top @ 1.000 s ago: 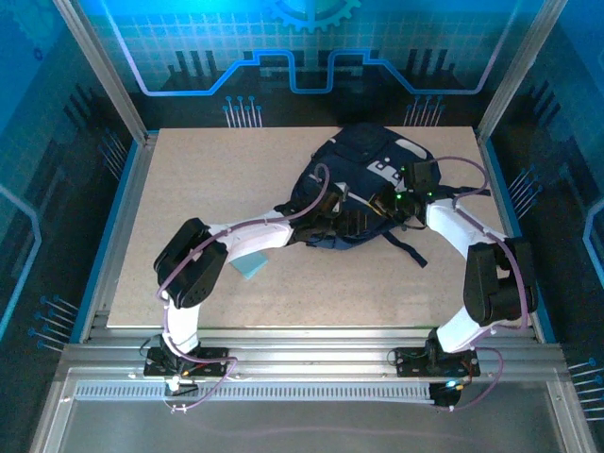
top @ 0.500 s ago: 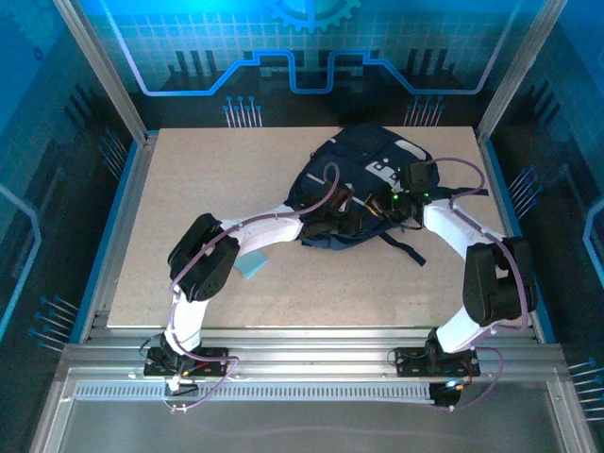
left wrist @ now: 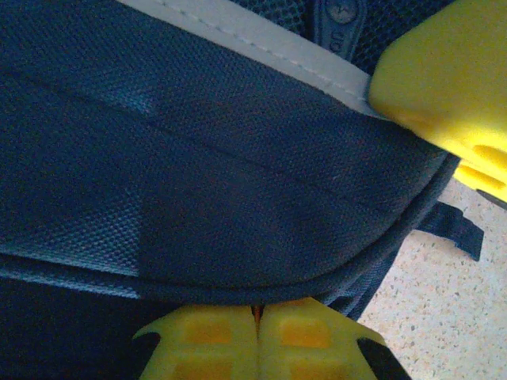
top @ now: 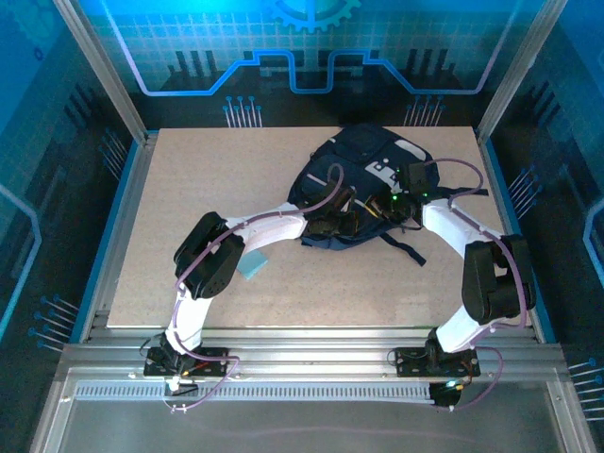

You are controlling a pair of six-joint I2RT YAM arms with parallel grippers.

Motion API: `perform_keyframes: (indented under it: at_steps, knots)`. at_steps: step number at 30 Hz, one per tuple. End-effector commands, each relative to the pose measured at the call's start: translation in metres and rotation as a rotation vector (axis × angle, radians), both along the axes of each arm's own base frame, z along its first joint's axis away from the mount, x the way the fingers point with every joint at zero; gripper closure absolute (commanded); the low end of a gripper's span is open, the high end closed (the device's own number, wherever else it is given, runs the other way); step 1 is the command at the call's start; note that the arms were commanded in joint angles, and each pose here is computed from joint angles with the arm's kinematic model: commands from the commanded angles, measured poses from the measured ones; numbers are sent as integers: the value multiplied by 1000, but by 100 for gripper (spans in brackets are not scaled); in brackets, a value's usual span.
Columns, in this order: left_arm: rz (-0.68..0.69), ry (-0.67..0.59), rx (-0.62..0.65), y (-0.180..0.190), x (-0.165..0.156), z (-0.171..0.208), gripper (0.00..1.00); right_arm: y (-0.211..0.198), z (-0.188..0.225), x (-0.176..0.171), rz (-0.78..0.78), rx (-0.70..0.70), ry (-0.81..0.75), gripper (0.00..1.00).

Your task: Pack books, pencil case, and school supplies into a backpack

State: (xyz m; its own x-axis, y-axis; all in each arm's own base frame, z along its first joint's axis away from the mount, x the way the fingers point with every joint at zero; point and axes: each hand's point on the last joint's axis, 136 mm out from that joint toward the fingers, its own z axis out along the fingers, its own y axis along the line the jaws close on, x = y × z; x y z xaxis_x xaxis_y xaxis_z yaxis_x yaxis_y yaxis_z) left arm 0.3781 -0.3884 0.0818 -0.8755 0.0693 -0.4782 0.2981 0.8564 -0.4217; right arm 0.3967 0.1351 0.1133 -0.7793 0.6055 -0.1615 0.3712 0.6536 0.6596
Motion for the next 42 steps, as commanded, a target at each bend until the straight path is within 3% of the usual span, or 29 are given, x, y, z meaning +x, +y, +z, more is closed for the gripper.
perform_keyframes:
  at_steps: [1,10,13,16,19,22,32,34,39,42]
  knots:
    - [-32,66,110,29,-10,-18,100,18,33,19,110,42,-138,100]
    - [-75,111,205,115,-13,-8,100,-2,29,18,270,-94,-140,100]
    - [-110,124,219,126,-18,-6,100,-8,28,19,285,-95,-134,100]
    - [-105,87,322,144,-11,-7,100,-5,33,18,339,-84,-150,100]
    - [-93,65,315,150,0,-7,100,-9,33,14,375,-130,-150,100]
    - [-136,56,228,129,-7,6,100,-15,31,18,375,-165,-148,100]
    - [-369,11,-2,12,-72,63,100,-14,28,73,321,-158,-129,100]
    - [-380,18,-17,-1,-72,64,100,-12,25,77,309,-145,-109,94]
    - [-380,28,-62,-27,-55,65,100,-12,17,58,267,-98,-64,61]
    - [-391,31,-86,-40,-49,66,100,-9,12,38,240,-44,-56,55]
